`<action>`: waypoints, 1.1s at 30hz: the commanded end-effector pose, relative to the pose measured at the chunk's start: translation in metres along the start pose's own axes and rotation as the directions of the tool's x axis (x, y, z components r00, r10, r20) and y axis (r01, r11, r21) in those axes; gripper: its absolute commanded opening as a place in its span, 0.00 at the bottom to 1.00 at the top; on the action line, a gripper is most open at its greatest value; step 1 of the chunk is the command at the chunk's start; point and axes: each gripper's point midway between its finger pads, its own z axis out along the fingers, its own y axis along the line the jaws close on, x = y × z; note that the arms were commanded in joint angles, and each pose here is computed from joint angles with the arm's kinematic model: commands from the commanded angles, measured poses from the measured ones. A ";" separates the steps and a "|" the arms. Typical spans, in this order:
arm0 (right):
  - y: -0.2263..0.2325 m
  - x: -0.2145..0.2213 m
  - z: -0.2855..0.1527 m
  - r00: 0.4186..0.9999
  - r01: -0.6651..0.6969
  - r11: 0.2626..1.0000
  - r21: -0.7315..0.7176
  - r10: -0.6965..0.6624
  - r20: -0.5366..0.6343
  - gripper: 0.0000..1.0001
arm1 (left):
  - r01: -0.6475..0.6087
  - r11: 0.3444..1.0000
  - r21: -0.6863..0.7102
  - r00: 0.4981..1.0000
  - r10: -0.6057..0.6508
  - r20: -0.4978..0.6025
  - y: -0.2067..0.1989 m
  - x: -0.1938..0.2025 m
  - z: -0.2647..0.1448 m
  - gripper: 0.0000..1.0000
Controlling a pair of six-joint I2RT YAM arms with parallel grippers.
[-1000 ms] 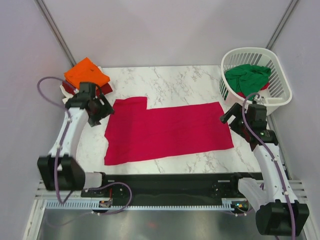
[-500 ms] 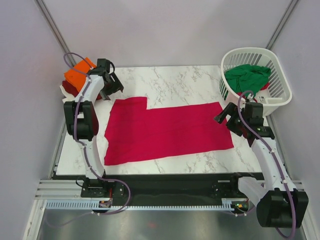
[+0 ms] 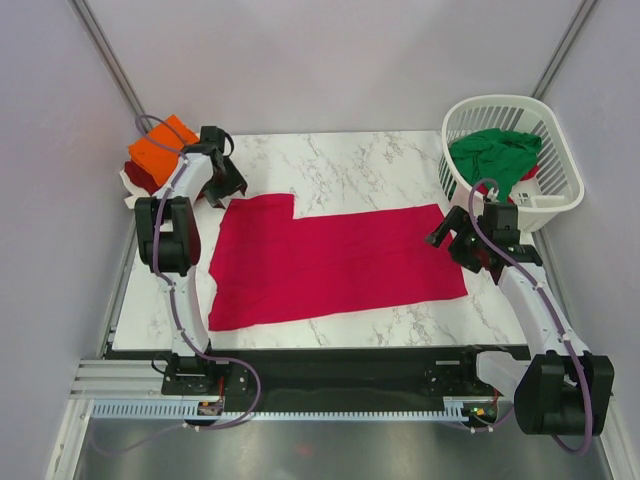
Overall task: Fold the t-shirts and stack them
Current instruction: Fold the tshirt
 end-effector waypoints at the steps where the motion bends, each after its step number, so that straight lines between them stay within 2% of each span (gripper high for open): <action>1: 0.013 -0.013 -0.001 0.999 0.027 0.999 -0.041 -0.026 0.035 0.98 | 0.035 0.999 -0.014 0.999 -0.035 0.002 -0.001 0.004 0.009 0.70; 6: 0.012 -0.013 -0.001 0.999 0.030 0.999 -0.036 -0.029 0.037 0.98 | 0.040 0.999 -0.016 0.999 -0.040 -0.012 -0.001 0.011 0.015 0.69; 10: 0.010 -0.013 0.000 0.999 0.030 0.999 -0.027 -0.029 0.036 0.98 | 0.042 0.999 -0.012 0.999 -0.043 -0.012 -0.003 0.014 0.016 0.62; 12: 0.010 -0.014 0.000 0.999 0.031 0.999 -0.027 -0.030 0.037 0.98 | 0.035 0.999 -0.012 0.999 -0.035 -0.010 -0.004 0.013 0.018 0.55; 13: 0.010 -0.014 0.000 0.999 0.033 0.999 -0.026 -0.032 0.038 0.98 | 0.029 1.000 -0.012 1.000 -0.029 -0.010 -0.004 0.012 0.020 0.47; 16: 0.010 -0.013 0.000 0.999 0.035 0.999 -0.024 -0.034 0.036 0.98 | 0.023 1.000 -0.013 1.000 -0.024 -0.002 -0.006 0.008 0.022 0.36; 18: 0.009 -0.014 0.000 0.999 0.034 0.999 -0.021 -0.033 0.038 0.98 | 0.021 1.000 -0.013 1.000 -0.021 0.000 -0.007 0.007 0.024 0.21; 19: 0.009 -0.014 0.001 0.999 0.038 0.999 -0.019 -0.037 0.039 0.98 | 0.020 1.000 -0.004 1.000 -0.020 0.009 -0.009 0.003 0.022 0.10; 21: 0.009 -0.015 0.000 0.998 0.042 0.999 -0.015 -0.042 0.043 0.98 | 0.019 1.000 0.018 1.000 -0.019 0.007 -0.014 0.002 0.016 0.03; 26: 0.013 -0.024 -0.006 0.995 0.064 0.998 -0.014 -0.063 0.072 0.98 | 0.010 0.998 0.068 0.998 -0.014 0.062 -0.020 -0.009 -0.021 0.02; 28: 0.018 -0.028 -0.008 0.992 0.087 0.996 -0.007 -0.086 0.095 0.98 | 0.017 0.998 0.052 0.998 -0.020 0.064 -0.012 -0.003 -0.028 0.02; 29: 0.025 -0.034 -0.009 0.986 0.115 0.993 0.015 -0.116 0.122 0.98 | 0.027 0.997 0.072 0.995 -0.033 0.091 -0.012 -0.007 -0.046 0.02; 30: 0.032 -0.029 -0.002 0.984 0.148 0.989 0.028 -0.150 0.098 0.98 | 0.032 0.998 0.059 0.996 -0.037 0.079 -0.007 0.002 -0.046 0.02; 33: 0.048 -0.055 0.003 0.967 0.183 0.976 0.117 -0.200 0.159 0.92 | 0.032 0.996 0.080 0.994 -0.040 0.106 -0.003 0.006 -0.067 0.02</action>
